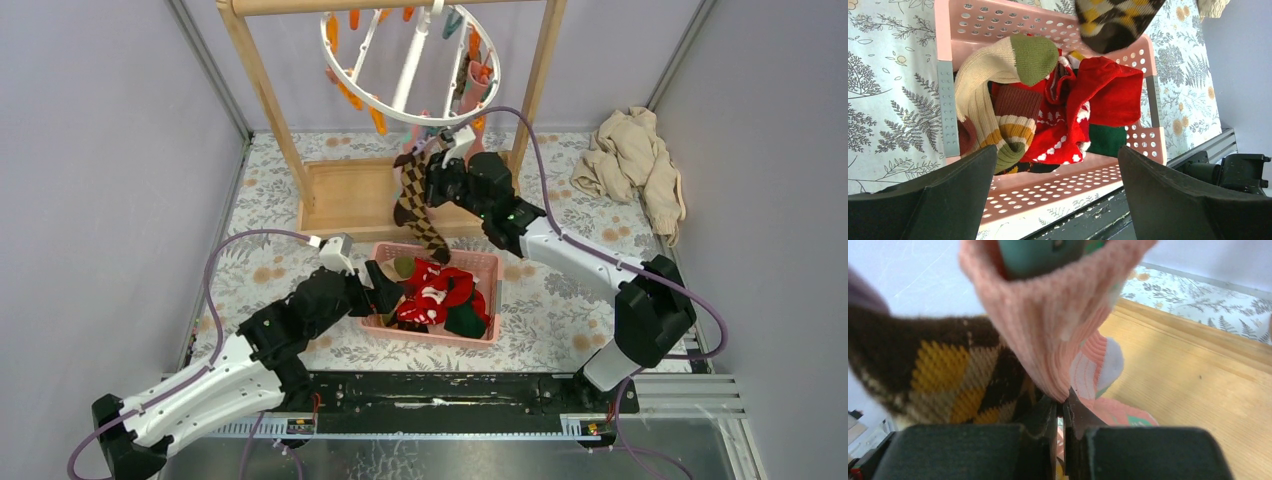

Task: Remove the socks clipped to the hanger
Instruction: Adjust the hanger on the clothesline.

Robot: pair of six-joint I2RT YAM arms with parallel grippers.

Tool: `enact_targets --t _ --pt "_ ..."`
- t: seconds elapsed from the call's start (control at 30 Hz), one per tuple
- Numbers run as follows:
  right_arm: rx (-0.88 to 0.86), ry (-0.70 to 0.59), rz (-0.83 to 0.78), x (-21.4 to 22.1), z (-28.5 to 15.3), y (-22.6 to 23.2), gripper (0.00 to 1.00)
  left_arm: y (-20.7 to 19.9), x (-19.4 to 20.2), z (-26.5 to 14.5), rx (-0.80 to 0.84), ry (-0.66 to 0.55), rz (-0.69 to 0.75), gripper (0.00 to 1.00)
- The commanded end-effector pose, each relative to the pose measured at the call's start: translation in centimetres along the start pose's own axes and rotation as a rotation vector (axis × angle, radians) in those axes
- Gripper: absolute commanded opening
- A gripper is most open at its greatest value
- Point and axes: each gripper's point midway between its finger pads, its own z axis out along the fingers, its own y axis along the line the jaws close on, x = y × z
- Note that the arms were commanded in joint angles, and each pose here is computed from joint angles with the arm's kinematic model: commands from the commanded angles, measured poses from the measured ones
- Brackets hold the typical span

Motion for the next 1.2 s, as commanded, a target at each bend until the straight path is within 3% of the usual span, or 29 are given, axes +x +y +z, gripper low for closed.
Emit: enact_targets --t 0.0,0.5,0.73,0.97,1.07,1.17 --pt "0.000 -0.078 -0.121 -3.7 0.3 4.1 0.03 0.4 -0.5 -0.4 -0.009 -0.034 -0.003 0.99" --pt "-0.111 0.008 -0.226 -2.8 8.9 15.2 0.02 1.7 -0.7 -1.4 -0.042 -0.062 -0.004 0.98" --pt "-0.116 0.054 -0.219 -2.0 12.7 16.3 0.02 1.5 -0.9 -1.8 -0.028 -0.073 -0.029 0.98" --pt "-0.112 0.048 -0.243 -1.7 13.7 16.0 0.02 1.2 -1.2 -1.8 -0.030 -0.067 -0.027 0.98" --pt "-0.096 0.059 -0.262 -1.2 13.6 15.4 0.07 1.1 -1.2 -1.7 -0.030 -0.065 -0.026 0.99" --pt "-0.077 0.059 -0.271 -1.0 12.7 14.8 0.21 0.9 -1.2 -1.5 -0.033 -0.058 -0.024 0.98"
